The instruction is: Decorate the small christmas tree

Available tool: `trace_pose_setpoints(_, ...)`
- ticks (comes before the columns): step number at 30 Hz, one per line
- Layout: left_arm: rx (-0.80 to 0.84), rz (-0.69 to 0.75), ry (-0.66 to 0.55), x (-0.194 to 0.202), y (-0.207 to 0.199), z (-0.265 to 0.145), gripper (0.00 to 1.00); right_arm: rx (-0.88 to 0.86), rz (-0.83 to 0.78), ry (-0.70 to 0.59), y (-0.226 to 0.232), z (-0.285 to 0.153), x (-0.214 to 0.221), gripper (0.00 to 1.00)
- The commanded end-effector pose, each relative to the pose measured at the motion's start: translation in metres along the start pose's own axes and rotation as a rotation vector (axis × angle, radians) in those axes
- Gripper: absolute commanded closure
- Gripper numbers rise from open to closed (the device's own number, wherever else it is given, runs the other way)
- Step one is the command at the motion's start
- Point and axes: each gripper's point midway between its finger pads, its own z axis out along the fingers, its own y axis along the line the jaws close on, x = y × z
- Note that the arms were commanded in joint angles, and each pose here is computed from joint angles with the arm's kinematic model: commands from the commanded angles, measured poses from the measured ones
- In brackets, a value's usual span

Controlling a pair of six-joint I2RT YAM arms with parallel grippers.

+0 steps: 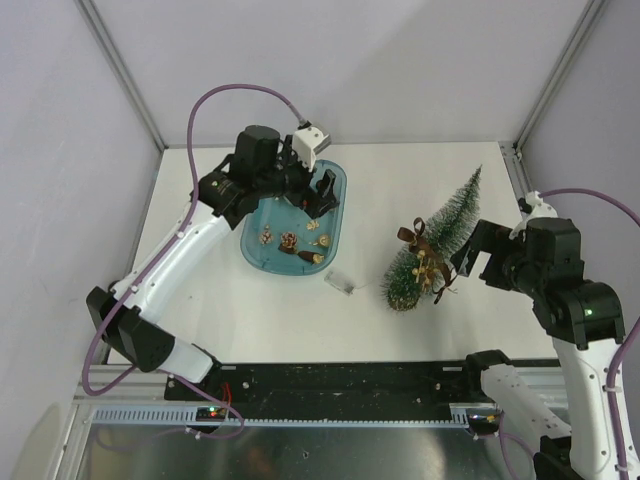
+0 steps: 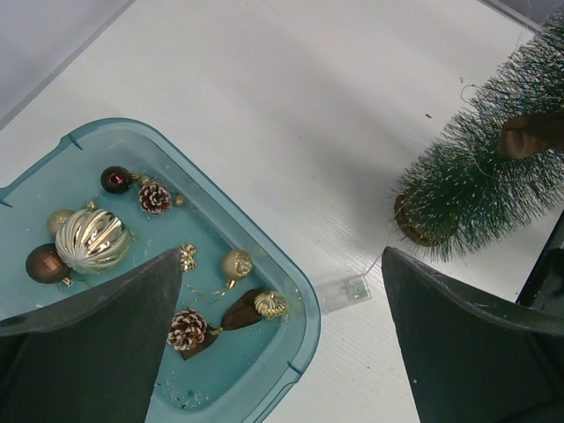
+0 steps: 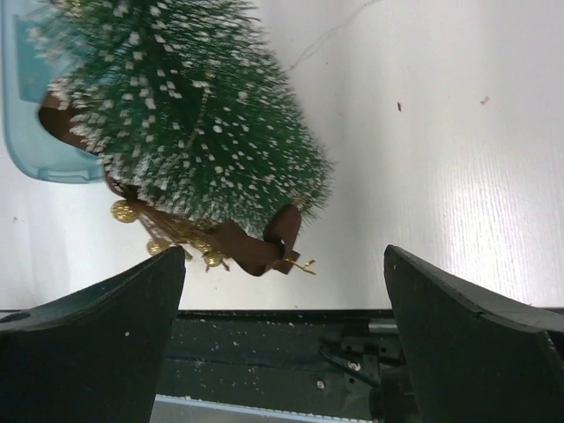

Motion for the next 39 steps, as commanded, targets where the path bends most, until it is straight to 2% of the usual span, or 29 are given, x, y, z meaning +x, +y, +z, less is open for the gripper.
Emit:
trace_pose_setpoints(1, -0.002, 0.032, -0.051, -0.014, -0.002, -0.011, 0.0, -0.112, 0.01, -0.131, 0.023, -0.022, -0.029, 0.01)
trace_pose_setpoints(6, -0.033, -0.041, -0.008, -0.002, 0.019, 0.004, 0.0, -0.181, -0.009, -0.233, 0.039, -0.044, -0.054, 0.01)
trace_pose_setpoints(13, -0.103, -0.123, 0.103, 0.035, 0.07, 0.047, 0.03, -0.143, -0.005, -0.402, 0.034, -0.069, -0.085, 0.01)
trace_pose_setpoints(20, -0.122, -0.129, 0.224, 0.08, 0.108, 0.105, 0.01, -0.091, 0.004, -0.546, 0.02, -0.088, -0.098, 0.12)
trace_pose_setpoints(24, -0.107, -0.156, 0.263, 0.1, 0.123, 0.134, 0.02, -0.068, 0.007, -0.56, 0.014, -0.083, -0.098, 0.18)
trace_pose_setpoints(27, -0.114, -0.181, 0.296, 0.118, 0.135, 0.153, 0.09, -0.051, 0.004, -0.557, 0.011, -0.074, -0.098, 0.21)
trace_pose_setpoints(34, -0.12, -0.249, 0.325, 0.141, 0.149, 0.18, 0.23, -0.03, -0.009, -0.542, 0.006, -0.053, -0.095, 0.22)
trace_pose_setpoints(39, -0.144, -0.316, 0.332, 0.15, 0.156, 0.195, 0.25, -0.027, -0.022, -0.533, 0.004, -0.042, -0.09, 0.23)
